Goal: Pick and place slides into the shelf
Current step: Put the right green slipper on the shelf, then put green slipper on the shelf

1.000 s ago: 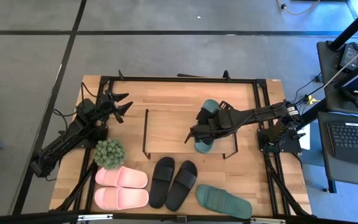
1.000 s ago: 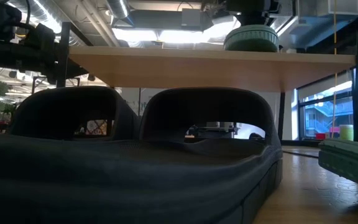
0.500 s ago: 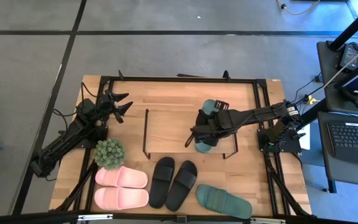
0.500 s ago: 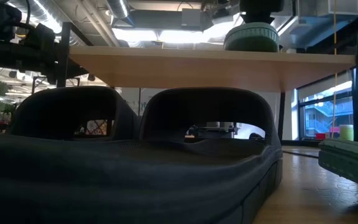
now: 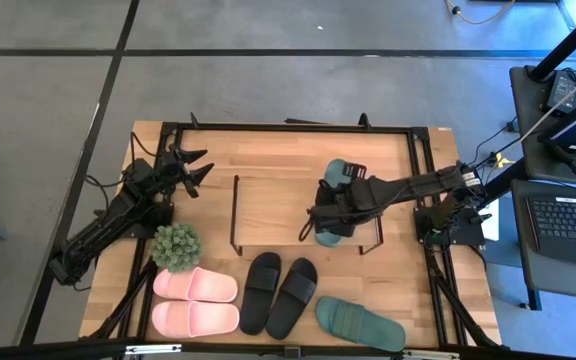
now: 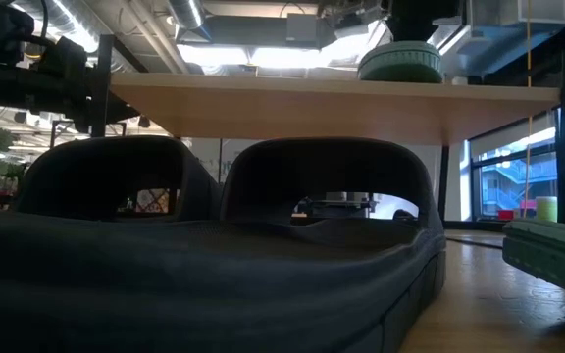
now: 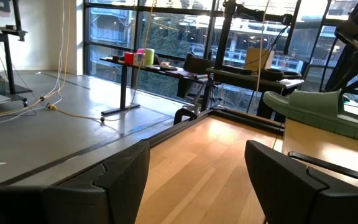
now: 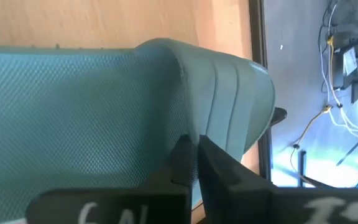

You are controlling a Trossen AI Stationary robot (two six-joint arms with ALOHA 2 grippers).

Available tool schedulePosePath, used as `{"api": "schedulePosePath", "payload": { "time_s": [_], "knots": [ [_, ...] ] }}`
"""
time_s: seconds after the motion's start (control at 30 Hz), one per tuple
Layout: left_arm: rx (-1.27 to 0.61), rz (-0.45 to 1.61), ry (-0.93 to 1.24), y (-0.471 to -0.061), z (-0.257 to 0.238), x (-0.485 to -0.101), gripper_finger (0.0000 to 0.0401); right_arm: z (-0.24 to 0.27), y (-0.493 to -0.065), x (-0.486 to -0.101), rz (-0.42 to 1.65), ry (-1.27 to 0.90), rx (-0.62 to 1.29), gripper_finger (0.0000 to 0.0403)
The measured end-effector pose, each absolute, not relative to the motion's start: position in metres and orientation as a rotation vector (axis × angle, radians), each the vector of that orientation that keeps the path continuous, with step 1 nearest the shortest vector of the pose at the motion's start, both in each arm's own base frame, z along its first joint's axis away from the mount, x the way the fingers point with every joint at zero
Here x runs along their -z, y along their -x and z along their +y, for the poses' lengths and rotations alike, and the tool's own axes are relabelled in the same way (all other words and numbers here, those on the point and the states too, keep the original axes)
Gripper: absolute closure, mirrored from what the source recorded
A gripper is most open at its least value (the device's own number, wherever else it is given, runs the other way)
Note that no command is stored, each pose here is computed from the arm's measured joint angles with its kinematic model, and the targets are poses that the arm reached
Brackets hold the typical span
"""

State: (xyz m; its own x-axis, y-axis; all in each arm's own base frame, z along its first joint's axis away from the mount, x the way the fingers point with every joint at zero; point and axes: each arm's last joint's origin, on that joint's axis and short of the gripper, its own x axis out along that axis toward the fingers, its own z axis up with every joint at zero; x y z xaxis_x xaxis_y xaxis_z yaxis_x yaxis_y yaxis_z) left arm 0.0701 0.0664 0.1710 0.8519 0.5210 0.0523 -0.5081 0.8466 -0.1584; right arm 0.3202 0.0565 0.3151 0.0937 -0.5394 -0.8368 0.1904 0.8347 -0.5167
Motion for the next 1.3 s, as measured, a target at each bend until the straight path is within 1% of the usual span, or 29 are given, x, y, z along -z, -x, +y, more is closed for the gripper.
{"api": "schedulePosePath", "payload": {
  "time_s": [0.37, 0.57, 0.73, 0.83, 1.3],
  "knots": [
    [-0.543, -0.095, 0.14, -0.07, 0.066, -0.171, 0.0146, 0.076, -0.316, -0.315, 1.384, 0.463, 0.443, 0.0393],
    [-0.543, -0.095, 0.14, -0.07, 0.066, -0.171, 0.0146, 0.076, -0.317, -0.315, 1.388, 0.486, 0.423, 0.0393],
    [-0.543, -0.095, 0.14, -0.07, 0.066, -0.171, 0.0146, 0.076, -0.317, -0.315, 1.375, 0.457, 0.446, 0.0392],
    [-0.543, -0.095, 0.14, -0.07, 0.066, -0.171, 0.0146, 0.076, -0.317, -0.315, 1.367, 0.439, 0.459, 0.0368],
    [-0.543, -0.095, 0.141, -0.07, 0.066, -0.171, 0.0146, 0.076, -0.317, -0.315, 1.372, 0.458, 0.446, 0.0203]
  ]
}}
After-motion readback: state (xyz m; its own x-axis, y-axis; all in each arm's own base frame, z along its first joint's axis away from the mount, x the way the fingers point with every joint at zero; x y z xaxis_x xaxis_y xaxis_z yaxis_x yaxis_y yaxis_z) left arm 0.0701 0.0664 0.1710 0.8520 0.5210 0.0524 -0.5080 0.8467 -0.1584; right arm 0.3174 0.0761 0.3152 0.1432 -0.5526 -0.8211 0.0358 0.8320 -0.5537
